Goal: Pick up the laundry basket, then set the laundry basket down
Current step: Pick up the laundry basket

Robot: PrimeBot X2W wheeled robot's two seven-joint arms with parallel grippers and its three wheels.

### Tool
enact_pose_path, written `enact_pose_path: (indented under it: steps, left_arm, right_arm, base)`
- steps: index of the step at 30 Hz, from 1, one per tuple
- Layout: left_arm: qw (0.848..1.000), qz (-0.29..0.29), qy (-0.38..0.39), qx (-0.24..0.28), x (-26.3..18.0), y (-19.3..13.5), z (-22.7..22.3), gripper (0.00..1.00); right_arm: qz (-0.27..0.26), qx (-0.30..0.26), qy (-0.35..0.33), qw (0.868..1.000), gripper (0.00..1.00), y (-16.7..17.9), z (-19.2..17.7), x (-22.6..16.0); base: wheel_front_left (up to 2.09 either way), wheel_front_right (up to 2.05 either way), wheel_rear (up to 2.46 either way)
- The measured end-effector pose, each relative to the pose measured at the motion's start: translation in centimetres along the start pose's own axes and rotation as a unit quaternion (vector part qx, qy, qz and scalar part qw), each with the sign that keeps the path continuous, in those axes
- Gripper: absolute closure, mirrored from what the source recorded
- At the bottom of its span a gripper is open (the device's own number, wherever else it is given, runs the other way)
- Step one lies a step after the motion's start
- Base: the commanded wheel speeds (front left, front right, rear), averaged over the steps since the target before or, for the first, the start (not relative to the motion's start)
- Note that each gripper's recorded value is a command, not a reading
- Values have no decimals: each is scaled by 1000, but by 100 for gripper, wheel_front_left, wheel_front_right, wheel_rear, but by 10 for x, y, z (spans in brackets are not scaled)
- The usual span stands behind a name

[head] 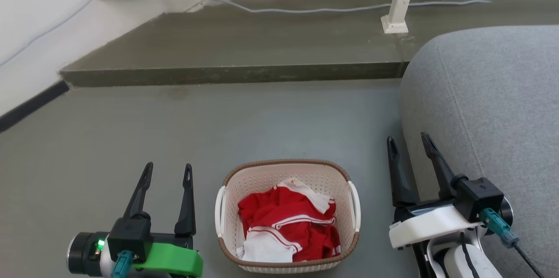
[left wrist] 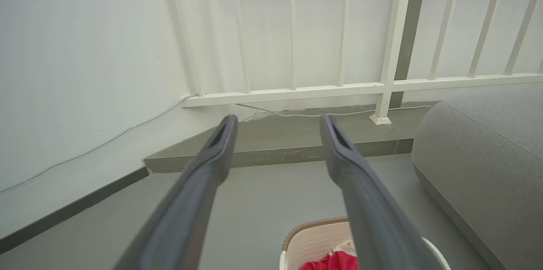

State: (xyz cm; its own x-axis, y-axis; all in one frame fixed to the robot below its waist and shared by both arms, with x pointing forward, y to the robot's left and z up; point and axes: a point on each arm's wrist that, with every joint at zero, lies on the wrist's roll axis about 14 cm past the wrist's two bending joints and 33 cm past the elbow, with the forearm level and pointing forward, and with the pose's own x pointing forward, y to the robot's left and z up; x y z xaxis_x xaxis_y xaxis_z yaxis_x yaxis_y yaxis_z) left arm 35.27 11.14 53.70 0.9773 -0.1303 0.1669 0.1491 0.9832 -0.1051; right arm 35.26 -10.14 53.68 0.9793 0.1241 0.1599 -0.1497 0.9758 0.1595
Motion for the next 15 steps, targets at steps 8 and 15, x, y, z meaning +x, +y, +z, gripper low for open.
enact_pose_path:
  steps: [8,15]
  left_arm:
    - [999,-3,32,-8,7,2,-22,0]
    - [997,-9,66,-23,28,4,-50,0]
  right_arm:
    - [-10,3,25,1000,0,-7,-18,7]
    - [-28,12,50,998,0,-22,-39,29]
  base:
    - [0,0,0]
    - [0,0,0]
